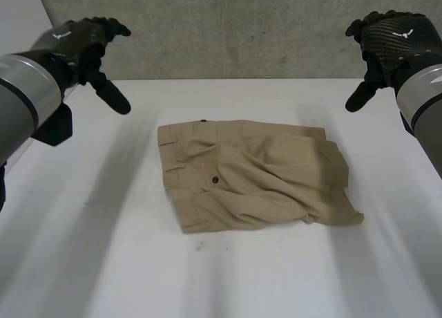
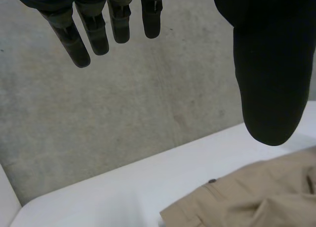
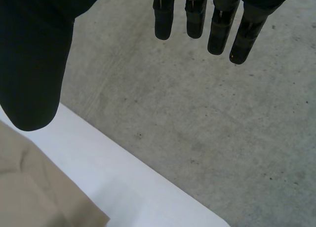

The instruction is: Fold the shorts.

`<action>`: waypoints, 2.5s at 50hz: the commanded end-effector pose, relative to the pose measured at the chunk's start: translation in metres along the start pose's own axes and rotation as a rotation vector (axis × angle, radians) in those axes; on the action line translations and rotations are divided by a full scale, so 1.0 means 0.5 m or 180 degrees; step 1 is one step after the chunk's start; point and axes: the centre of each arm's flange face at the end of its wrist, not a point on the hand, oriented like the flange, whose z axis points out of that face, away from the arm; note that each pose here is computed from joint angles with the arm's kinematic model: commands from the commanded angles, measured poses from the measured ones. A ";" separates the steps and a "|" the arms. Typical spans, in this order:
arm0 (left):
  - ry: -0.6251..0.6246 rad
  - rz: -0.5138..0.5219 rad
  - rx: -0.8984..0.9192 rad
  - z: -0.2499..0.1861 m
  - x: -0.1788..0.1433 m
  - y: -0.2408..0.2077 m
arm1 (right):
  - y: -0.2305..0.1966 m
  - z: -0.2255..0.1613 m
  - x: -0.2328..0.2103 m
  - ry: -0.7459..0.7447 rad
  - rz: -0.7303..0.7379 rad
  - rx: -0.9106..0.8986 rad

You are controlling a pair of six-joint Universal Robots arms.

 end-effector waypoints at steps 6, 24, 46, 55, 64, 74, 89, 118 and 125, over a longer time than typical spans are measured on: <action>0.0765 0.1190 -0.0715 -0.009 0.133 0.184 | 0.022 -0.010 -0.022 -0.0194 -0.0535 -0.0097; 0.0548 0.1324 -0.1258 0.055 0.153 0.359 | 0.035 -0.011 -0.028 -0.0236 -0.0556 -0.0164; -0.1450 0.1470 0.0673 0.165 -0.172 0.032 | 0.041 -0.012 -0.031 -0.0252 -0.0660 -0.0181; -0.1569 0.1075 0.1396 0.132 -0.189 -0.049 | 0.042 -0.013 -0.031 -0.0256 -0.0660 -0.0190; -0.0094 0.0056 0.1608 0.135 -0.047 -0.020 | 0.039 -0.012 -0.030 -0.0244 -0.0659 -0.0174; 0.1832 -0.0243 0.0732 0.104 0.245 0.189 | 0.027 -0.009 -0.015 -0.0134 -0.0653 -0.0123; 0.2615 0.0332 0.0321 0.015 0.404 0.357 | 0.011 -0.015 -0.010 -0.0136 -0.0660 -0.0049; 0.0395 0.0918 -0.1113 -0.162 0.113 0.338 | 0.242 -0.148 -0.139 -0.2375 -0.1349 -0.0799; 0.0399 0.0963 -0.1327 -0.202 0.100 0.370 | 0.303 -0.168 -0.139 -0.2415 -0.1507 -0.0847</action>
